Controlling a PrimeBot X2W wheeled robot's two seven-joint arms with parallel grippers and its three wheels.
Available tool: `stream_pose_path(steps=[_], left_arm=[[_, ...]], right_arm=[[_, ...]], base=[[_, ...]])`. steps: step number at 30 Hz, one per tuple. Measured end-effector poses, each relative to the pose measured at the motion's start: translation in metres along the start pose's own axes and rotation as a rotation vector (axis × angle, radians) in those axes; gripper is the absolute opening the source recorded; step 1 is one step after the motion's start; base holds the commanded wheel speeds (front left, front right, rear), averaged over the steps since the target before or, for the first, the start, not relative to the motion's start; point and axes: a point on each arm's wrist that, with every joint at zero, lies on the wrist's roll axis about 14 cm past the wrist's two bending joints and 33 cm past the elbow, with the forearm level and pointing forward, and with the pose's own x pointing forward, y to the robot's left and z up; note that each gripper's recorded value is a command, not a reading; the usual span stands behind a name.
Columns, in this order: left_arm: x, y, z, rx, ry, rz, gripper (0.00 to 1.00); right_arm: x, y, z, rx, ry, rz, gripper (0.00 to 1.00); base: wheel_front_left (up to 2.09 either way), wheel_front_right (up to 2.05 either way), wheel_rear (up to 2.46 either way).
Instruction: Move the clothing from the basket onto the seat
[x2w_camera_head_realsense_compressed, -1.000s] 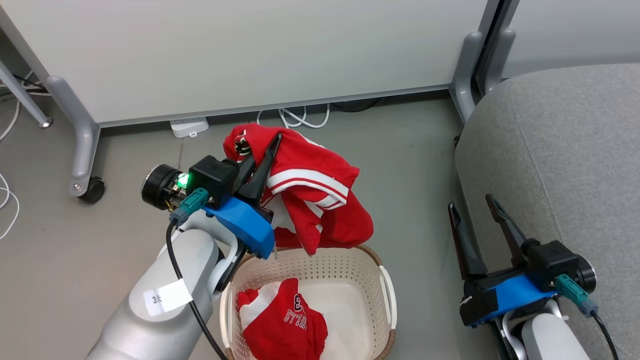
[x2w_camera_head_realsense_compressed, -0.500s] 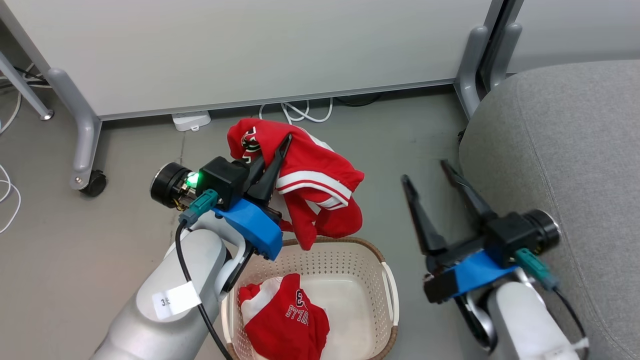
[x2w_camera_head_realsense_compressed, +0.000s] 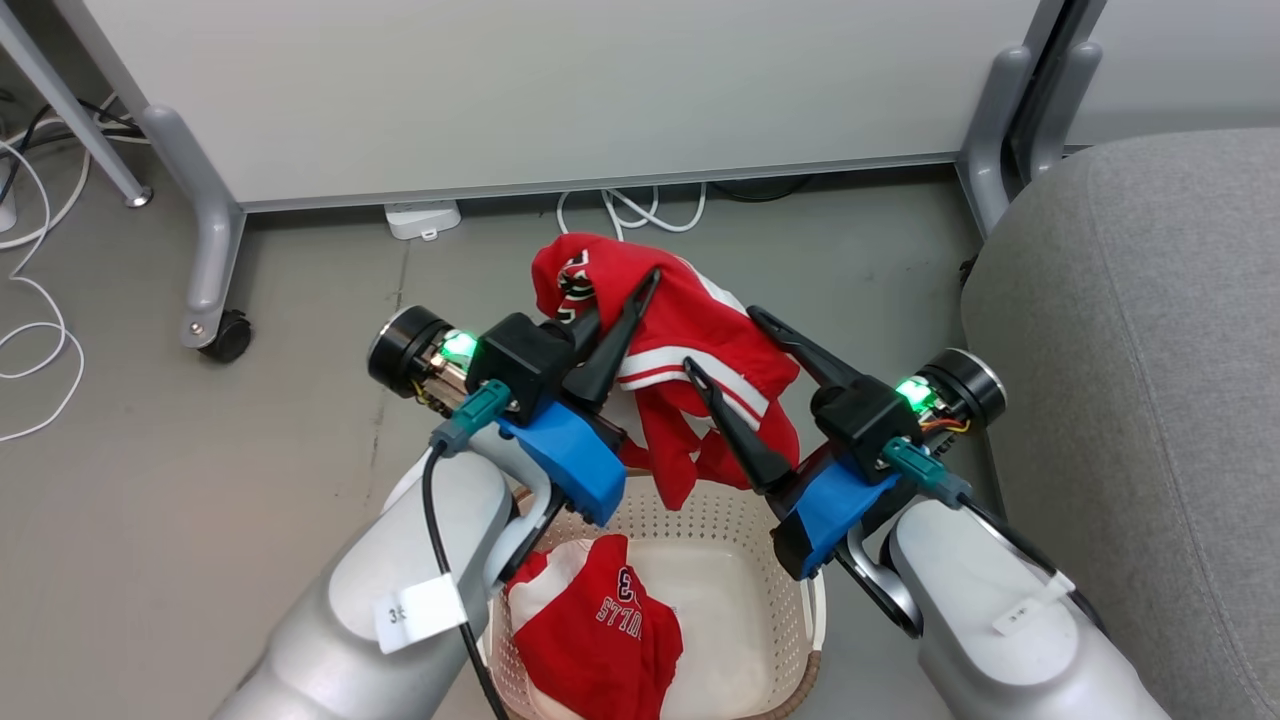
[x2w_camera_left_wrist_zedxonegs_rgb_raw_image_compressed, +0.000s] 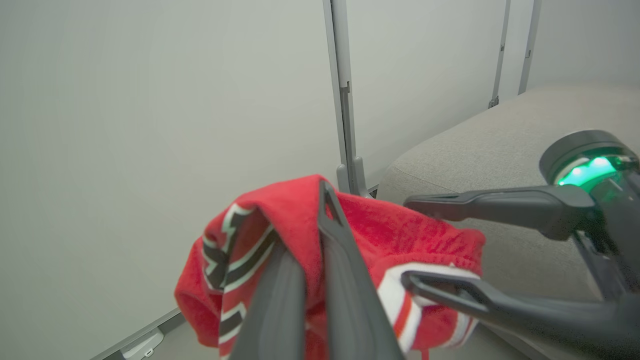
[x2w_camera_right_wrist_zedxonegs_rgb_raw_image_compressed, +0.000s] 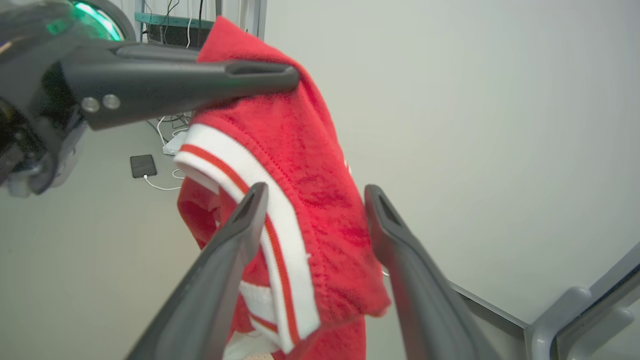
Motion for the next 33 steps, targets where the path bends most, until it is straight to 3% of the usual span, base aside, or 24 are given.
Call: stream_pose_path(steps=[12, 13, 14, 33], left_arm=[[0.001, -0.025, 0.005, 0.012, -0.016, -0.069, 0.00], [0.001, -0.025, 0.006, 0.012, -0.017, -0.071, 0.00], [0.001, -0.025, 0.006, 0.012, -0.018, -0.071, 0.00], [0.002, -0.023, 0.009, 0.021, -0.024, -0.073, 0.00]], right_arm=[[0.013, 0.009, -0.036, -0.040, 0.140, 0.089, 1.00], [0.012, 0.010, -0.038, -0.035, 0.150, 0.091, 0.60], [0.012, 0.011, -0.041, -0.031, 0.160, 0.094, 0.00], [0.016, 0.013, -0.031, 0.011, 0.133, 0.088, 0.00]], base=[[0.00, 0.00, 0.00], [0.00, 0.00, 0.00], [0.00, 0.00, 0.00], [0.00, 0.00, 0.00]])
